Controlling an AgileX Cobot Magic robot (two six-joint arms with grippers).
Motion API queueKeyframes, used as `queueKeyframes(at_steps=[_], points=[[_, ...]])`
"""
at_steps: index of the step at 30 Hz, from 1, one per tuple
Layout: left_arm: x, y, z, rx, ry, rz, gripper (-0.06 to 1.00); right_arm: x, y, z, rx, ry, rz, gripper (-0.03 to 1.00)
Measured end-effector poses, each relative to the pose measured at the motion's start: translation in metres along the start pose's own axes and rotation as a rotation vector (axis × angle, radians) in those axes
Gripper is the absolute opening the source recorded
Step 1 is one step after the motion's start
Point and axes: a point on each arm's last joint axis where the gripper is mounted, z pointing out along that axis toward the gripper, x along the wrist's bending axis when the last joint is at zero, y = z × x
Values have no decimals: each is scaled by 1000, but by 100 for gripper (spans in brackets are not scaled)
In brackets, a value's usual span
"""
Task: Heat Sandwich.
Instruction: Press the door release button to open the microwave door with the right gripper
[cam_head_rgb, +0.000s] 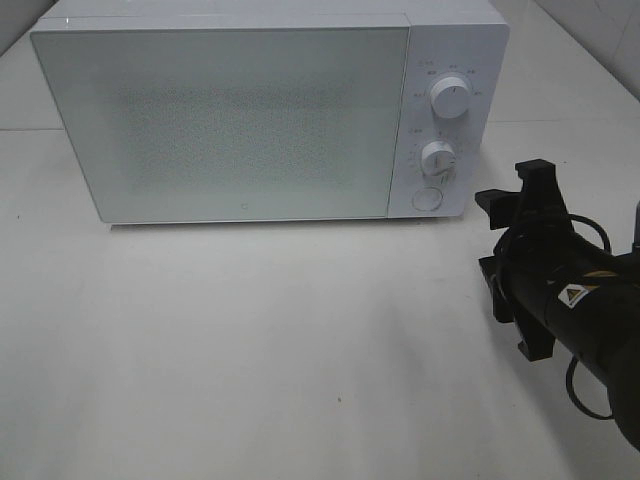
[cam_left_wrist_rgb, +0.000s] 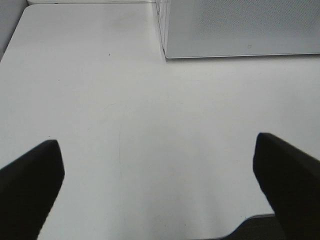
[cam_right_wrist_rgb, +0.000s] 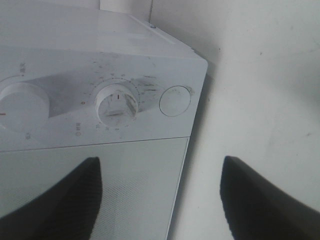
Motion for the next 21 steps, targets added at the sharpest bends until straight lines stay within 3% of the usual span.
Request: queueKeyframes(at_steps=[4, 8, 9, 10, 13, 15, 21], points=[[0, 0, 0, 0, 0, 0, 97, 0, 0, 0, 1, -2, 71, 56], [0, 0, 0, 0, 0, 0, 97, -1, 0, 0, 2, -8, 84, 33], [0, 0, 0, 0, 0, 0, 97, -1, 0, 0, 2, -8, 84, 33], [0, 0, 0, 0, 0, 0, 97, -1, 0, 0, 2, -9, 87, 21], [0, 0, 0, 0, 0, 0, 97, -1, 0, 0, 4, -16, 98, 6], [0, 0, 0, 0, 0, 0, 97, -2, 0, 0, 5, -17, 101, 1], [0, 0, 0, 0, 0, 0, 97, -3, -1, 1, 5, -28, 105, 1]])
